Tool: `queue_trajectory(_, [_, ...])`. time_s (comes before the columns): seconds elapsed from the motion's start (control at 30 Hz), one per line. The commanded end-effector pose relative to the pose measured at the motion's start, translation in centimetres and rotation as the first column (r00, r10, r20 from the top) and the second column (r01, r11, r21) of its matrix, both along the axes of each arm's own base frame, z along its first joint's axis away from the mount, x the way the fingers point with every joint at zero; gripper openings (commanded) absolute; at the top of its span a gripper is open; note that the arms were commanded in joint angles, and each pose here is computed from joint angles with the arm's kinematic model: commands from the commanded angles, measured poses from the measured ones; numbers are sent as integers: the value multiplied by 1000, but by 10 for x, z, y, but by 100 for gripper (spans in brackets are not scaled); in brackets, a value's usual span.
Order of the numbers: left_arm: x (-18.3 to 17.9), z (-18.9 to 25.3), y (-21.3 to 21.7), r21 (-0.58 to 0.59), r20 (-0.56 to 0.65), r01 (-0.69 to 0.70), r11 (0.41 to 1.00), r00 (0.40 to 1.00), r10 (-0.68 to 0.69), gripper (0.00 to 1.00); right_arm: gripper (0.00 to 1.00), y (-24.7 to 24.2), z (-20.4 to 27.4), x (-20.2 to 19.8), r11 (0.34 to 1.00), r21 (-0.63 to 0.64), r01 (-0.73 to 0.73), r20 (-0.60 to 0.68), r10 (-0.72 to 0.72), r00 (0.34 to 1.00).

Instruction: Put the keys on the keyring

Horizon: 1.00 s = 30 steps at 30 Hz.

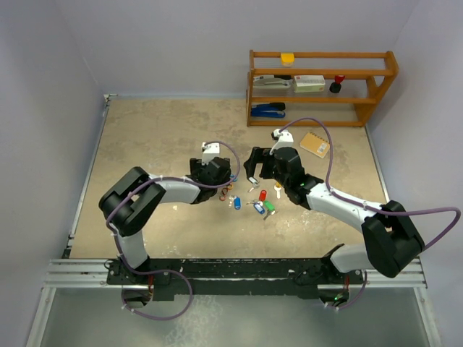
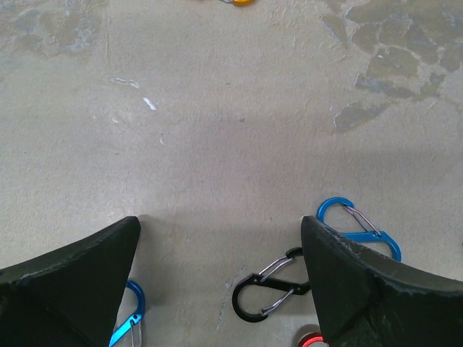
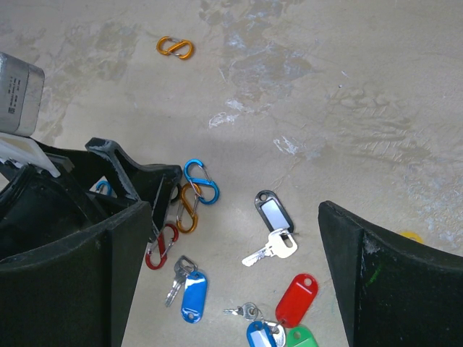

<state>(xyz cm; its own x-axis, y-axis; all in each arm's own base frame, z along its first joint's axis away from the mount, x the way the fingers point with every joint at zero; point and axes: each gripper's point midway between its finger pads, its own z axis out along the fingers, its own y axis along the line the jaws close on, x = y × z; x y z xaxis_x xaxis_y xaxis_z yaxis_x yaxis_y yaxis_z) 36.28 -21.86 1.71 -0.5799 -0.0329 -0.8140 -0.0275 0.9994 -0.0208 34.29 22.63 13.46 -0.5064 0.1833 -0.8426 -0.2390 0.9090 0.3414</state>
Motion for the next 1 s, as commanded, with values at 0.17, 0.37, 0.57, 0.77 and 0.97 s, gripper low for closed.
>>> queue_trajectory(0.17, [-32, -21, 17, 54, -109, -10, 998, 994, 16, 90, 100, 2, 8, 4, 1000, 13, 10, 21, -10, 1000])
queue_trajectory(0.37, [-35, -18, 12, 33, -122, 12, 999, 993, -8, 90, 100, 1, 10, 3, 1000, 16, 13, 25, -14, 1000])
queue_trajectory(0.57, [-39, -20, 11, 38, -143, 34, 999, 989, -28, 90, 100, 1, 11, 3, 1000, 17, 12, 27, -13, 1000])
queue_trajectory(0.77, [-40, -12, 19, 46, -113, -5, 999, 994, 10, 90, 100, 0, 11, 3, 1000, 18, 14, 28, -15, 1000])
queue_trajectory(0.97, [-29, 19, 23, 80, -63, -29, 996, 997, 34, 91, 100, -4, 15, 2, 999, 16, 30, 36, -30, 999])
